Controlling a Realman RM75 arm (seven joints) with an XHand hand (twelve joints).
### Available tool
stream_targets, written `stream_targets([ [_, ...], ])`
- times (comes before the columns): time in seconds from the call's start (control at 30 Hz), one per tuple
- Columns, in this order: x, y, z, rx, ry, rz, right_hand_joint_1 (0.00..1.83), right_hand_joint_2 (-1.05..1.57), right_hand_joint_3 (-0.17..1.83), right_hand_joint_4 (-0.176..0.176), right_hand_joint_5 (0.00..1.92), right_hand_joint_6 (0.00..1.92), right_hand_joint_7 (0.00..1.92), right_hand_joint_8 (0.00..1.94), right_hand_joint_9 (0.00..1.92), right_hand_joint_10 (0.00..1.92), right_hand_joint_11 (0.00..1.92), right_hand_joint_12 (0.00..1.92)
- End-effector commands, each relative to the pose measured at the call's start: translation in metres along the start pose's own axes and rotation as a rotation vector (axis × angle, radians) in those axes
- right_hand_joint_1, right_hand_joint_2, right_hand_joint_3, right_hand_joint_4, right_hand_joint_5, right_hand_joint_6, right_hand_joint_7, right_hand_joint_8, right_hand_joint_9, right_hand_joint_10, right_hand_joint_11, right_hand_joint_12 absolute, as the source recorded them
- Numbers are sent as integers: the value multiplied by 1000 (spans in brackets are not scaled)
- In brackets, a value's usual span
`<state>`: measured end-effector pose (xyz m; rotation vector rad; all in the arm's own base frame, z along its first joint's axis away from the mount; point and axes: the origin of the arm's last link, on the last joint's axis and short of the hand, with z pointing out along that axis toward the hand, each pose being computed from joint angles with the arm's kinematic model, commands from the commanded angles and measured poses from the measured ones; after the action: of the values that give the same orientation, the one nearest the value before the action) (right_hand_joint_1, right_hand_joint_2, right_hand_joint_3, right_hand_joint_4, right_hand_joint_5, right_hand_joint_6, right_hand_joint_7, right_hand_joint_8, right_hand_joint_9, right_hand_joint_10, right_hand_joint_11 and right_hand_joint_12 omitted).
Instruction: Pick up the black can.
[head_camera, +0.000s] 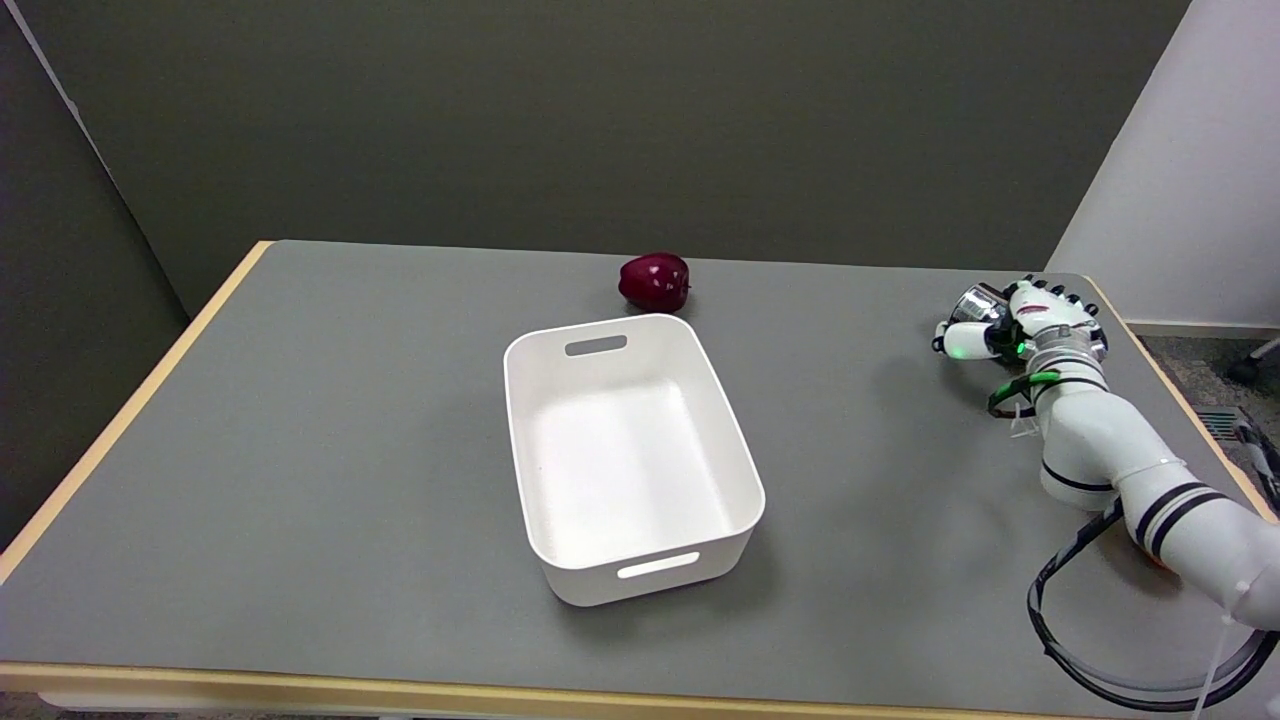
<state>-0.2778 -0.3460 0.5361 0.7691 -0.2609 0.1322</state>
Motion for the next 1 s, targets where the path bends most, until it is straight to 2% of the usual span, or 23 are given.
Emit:
stream_targets([
  [0.03,-11,-2,6,-18,-41,-2,542,618,952,-98,160,432,210,410,82,728,0,1115],
  [0.17,-12,-2,7,-13,-42,-9,653,659,866,-101,193,403,285,390,135,798,4,1203],
  [0.3,-11,-3,7,-4,-35,-25,744,662,906,-121,243,495,400,524,272,913,92,1304],
  [0.43,-9,-4,5,27,-14,-85,871,759,892,-129,368,780,632,845,507,1175,275,1480],
  [0.5,-7,-6,5,41,-2,-104,1251,986,453,-157,425,985,765,1293,643,1286,394,1609],
  [0.53,-5,-7,5,50,7,-116,1269,1093,308,-167,486,1191,747,1432,688,1333,433,1657],
  [0.57,-4,-8,5,56,13,-119,1192,1184,222,-173,556,1432,687,1511,715,1371,458,1691],
  [0.6,-2,-9,5,64,21,-126,1157,1219,195,-176,593,1542,662,1550,729,1401,475,1714],
  [0.8,22,-21,4,121,98,-127,1164,1182,257,-176,612,1533,676,1564,751,1476,505,1852],
  [1.0,67,-49,-9,241,278,-39,1160,1182,275,-176,600,1555,663,1589,766,1541,479,1909],
])
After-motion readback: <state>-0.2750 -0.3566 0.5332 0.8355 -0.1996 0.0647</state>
